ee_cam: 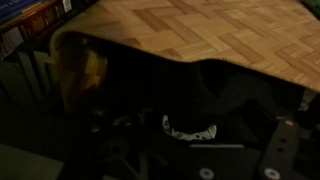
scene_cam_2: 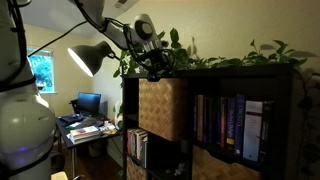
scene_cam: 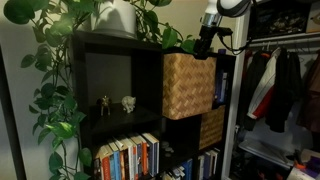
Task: Partially pull out the basket from the shelf, remove socks from it and put them on top of the shelf, and then push the basket back into the shelf
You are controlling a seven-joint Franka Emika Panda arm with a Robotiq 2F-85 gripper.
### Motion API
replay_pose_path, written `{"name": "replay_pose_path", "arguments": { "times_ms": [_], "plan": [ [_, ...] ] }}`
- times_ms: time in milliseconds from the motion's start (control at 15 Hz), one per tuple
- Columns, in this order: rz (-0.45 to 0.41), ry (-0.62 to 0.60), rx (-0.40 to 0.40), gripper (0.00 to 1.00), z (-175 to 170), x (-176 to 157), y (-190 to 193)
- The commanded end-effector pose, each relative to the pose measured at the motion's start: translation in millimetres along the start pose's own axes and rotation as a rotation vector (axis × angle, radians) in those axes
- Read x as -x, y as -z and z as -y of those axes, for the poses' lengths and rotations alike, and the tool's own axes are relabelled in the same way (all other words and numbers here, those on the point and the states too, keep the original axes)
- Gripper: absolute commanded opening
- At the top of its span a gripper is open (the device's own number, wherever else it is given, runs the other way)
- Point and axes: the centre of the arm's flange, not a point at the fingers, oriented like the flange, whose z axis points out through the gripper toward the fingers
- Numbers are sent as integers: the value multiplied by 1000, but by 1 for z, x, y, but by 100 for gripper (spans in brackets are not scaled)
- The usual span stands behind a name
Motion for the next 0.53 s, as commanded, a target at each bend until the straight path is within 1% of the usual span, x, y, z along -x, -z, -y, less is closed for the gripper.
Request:
{"name": "replay_pose_path", "arguments": {
  "times_ms": [0, 67, 267, 333, 400, 467],
  "plan": [
    [7, -40, 31, 100, 4, 5, -18],
    [25, -39, 22, 100, 6, 6, -21],
    [36, -33, 15, 100, 13, 7, -24],
    [32, -29, 14, 75, 15, 8, -24],
    [25, -23, 15, 73, 16, 8, -24],
    [11, -15, 12, 67, 18, 8, -23]
  ]
}}
